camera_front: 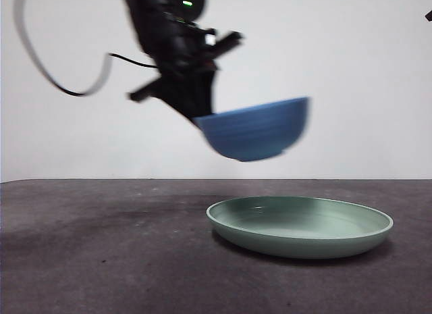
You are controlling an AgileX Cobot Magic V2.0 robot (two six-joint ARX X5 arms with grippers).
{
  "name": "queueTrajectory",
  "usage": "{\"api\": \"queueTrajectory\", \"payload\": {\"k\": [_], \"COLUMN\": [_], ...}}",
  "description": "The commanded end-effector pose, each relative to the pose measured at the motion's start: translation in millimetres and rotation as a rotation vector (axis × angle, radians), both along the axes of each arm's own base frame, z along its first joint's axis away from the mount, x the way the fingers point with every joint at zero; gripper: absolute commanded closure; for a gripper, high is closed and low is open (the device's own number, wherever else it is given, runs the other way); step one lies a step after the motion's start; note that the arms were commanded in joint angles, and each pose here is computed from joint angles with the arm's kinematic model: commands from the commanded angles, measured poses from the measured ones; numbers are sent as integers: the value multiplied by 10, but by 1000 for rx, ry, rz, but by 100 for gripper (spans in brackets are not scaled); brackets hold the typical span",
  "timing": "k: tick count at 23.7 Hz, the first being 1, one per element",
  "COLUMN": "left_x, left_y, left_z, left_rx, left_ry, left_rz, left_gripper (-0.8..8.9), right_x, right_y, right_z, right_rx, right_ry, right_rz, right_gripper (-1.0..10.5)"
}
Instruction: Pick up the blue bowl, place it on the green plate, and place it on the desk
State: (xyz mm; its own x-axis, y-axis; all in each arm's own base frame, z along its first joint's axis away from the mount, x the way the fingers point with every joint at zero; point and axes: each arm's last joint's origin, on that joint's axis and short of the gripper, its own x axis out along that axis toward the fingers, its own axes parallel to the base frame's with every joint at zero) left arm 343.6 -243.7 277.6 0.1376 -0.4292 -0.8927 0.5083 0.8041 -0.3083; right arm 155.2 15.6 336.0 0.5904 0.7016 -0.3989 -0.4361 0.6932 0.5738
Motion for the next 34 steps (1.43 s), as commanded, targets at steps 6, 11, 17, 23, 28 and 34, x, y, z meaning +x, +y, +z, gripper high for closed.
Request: {"api": "queueTrajectory", "payload": {"k": [6,11,17,23,28,34], "left_x": [138,146,143,148,144,51], "left_y": [-534,-628,-676,-680,-686,-576], "left_z": [-328,-629,-696,-695,-551,-83], "left_rx": [138,182,149,145,119,141], "left_ry": [-3,69,96,86,92,75], "left_rz": [-55,-75,-99,-112,-120,-209], "left_gripper": [798,795,794,450,285,283], "right_x": [15,15,14,14,15,16], "right_y": [0,0,0,0,0,0], "right_z": [45,46,45,45,46,48], "right_rx": [-13,-16,-16,-17,-23,-25], "right_ry": [-29,-33,-32,-33,-41,-47], "right_rz": [6,9,9,9,13,14], "right_gripper": [367,367,367,367,367,367]}}
